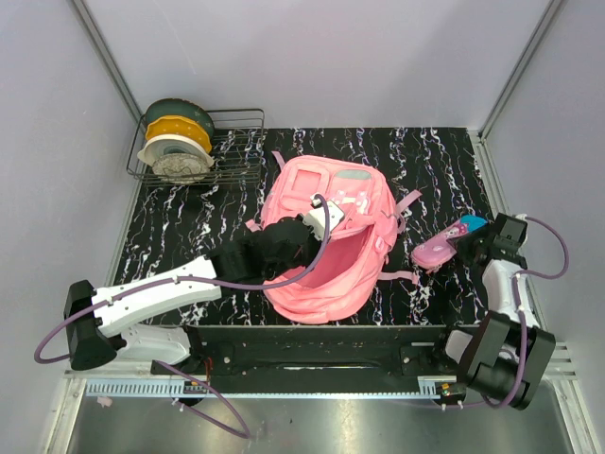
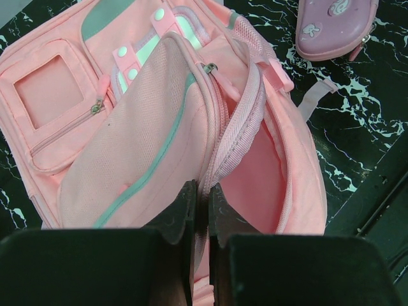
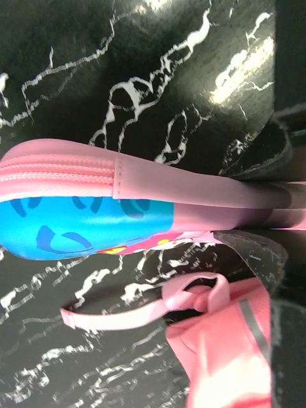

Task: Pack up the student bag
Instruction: Pick up the stationery from the center of the board, then place the stationery in the student bag.

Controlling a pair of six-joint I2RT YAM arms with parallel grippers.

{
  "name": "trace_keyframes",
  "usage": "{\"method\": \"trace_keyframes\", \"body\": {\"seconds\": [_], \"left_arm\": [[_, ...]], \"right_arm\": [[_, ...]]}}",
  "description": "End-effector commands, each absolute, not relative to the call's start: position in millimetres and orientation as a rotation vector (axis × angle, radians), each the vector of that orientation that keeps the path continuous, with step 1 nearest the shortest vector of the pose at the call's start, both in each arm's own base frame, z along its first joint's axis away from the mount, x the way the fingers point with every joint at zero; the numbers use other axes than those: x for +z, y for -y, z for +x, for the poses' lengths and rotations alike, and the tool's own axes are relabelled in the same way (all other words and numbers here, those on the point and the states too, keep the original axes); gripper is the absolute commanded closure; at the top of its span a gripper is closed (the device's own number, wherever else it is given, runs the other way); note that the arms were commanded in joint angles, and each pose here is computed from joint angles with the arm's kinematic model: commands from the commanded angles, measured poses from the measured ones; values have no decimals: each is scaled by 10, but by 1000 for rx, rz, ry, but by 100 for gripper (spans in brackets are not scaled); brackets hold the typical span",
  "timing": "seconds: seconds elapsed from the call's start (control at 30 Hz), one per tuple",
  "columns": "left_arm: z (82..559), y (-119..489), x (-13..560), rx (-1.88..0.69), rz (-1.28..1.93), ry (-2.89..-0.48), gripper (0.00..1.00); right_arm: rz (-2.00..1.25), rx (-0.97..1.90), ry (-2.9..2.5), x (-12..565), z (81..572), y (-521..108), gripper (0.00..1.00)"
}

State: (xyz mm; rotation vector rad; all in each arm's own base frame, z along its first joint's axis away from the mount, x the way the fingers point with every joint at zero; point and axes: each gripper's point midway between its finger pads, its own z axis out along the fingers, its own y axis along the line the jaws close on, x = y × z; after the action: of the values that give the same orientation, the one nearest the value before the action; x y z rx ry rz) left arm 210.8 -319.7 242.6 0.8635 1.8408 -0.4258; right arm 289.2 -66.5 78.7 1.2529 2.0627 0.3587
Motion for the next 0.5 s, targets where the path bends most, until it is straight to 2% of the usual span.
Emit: {"method": "trace_keyframes", "body": {"seconds": [0.0,0.3,0.47], "left_arm": [[2229,3181,3031,-503,671,-1738,100],[2301,3124,3118,-482,643,-1743,100],[2339,3141,3259,-487,642,-1723,100]], "right_arm": [[1057,520,-2056,1254,2950,417,100],[916,930,-1914,2189,2634,-247,100],[723,1084,-1908,2730,2374,-594,100]]}}
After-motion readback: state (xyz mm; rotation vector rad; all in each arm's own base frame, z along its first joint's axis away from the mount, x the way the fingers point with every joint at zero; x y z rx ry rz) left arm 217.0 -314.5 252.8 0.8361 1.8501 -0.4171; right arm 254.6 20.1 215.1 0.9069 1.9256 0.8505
